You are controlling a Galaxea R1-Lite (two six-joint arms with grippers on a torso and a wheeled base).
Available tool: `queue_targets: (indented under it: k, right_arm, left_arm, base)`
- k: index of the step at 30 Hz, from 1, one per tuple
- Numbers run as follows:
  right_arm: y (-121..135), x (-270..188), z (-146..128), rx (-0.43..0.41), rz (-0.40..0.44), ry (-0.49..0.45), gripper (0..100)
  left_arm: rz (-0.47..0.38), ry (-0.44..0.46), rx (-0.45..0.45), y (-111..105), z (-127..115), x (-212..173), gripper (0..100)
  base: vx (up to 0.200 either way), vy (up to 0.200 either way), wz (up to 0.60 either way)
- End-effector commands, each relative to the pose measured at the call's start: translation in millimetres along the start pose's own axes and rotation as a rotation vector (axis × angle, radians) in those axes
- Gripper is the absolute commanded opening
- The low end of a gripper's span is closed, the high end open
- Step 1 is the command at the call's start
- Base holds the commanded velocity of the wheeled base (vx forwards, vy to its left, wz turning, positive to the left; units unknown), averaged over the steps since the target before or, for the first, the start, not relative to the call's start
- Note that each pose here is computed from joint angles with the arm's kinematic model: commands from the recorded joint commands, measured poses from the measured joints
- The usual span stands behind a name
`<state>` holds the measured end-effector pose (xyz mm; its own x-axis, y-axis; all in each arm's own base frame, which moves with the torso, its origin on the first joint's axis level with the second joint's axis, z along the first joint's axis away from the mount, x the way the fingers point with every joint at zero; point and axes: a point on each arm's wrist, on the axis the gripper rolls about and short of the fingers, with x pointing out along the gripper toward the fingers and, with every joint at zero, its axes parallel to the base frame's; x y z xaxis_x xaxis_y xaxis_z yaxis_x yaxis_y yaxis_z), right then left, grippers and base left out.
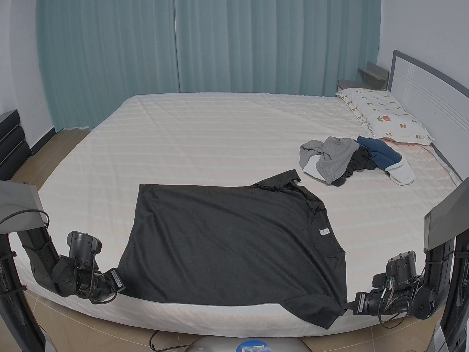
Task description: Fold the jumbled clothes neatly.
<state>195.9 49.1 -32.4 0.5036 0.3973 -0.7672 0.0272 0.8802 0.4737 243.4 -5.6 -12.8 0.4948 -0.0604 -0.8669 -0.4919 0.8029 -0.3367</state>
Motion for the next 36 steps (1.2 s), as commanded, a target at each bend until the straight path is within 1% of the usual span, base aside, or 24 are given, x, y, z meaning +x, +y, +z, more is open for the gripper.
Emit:
queue_targets:
  k: [1,5,6,9,11,14,17,22,23,26,30,35,36]
  right_arm:
    - [0.0,-3.6,-3.2,0.001,-0.005,0.01,0]
    - [1.1,-5.1,-6.1,0.0,-0.011,0.037,0]
    - [4.1,-7.0,-8.9,-0.01,-0.012,0.059,0]
    - [7.8,-9.2,-10.8,-0.025,-0.008,0.072,0]
    - [10.0,-10.0,-10.5,-0.034,0.0,0.067,0]
    - [10.5,-10.6,-7.4,-0.036,0.007,0.039,0]
    - [9.3,-10.3,-3.5,-0.03,0.012,0.006,0]
    - [7.2,-10.3,-2.3,-0.02,0.01,0.001,0]
    - [7.3,-10.5,-2.1,-0.02,0.01,-0.001,0]
    - [7.4,-10.5,-2.0,-0.021,0.011,-0.002,0]
    - [7.3,-10.3,-2.2,-0.019,0.012,0.0,0]
    - [7.3,-10.3,-2.2,-0.019,0.012,0.0,0]
    - [7.5,-10.5,-2.0,-0.019,0.014,0.0,0]
  left_arm:
    - [0.046,0.009,0.032,7.0,-5.9,-0.8,0]
    - [0.075,0.006,0.064,10.5,-9.9,-4.1,0]
    - [0.102,0.003,0.092,13.3,-12.2,-5.0,0]
    - [0.13,0.005,0.115,17.5,-14.8,-6.0,0]
    - [0.131,0.001,0.118,17.3,-14.5,-6.3,0]
    - [0.124,-0.012,0.106,16.5,-12.9,-6.7,0]
    - [0.087,-0.039,0.093,14.4,-8.5,-7.9,0]
    - [0.038,-0.042,0.083,17.4,-7.9,-7.9,0]
    - [0.033,-0.041,0.083,18.4,-8.0,-8.9,100]
    - [0.005,-0.02,0.098,23.0,-12.1,-17.4,100]
    - [-0.04,-0.006,0.19,29.0,-16.1,-29.8,100]
    - [-0.061,-0.005,0.175,27.0,-11.8,-24.5,100]
    - [-0.084,0.028,0.157,27.1,-12.0,-13.2,100]
  base:
    - [0.0,0.0,0.0]
    - [0.0,0.0,0.0]
    - [0.0,0.0,0.0]
    - [0.0,0.0,0.0]
    - [0.0,0.0,0.0]
    - [0.0,0.0,0.0]
    - [0.0,0.0,0.0]
    - [0.0,0.0,0.0]
    - [0.0,0.0,0.0]
    - [0.0,0.0,0.0]
    - [0.0,0.0,0.0]
    - [0.0,0.0,0.0]
    - [0.0,0.0,0.0]
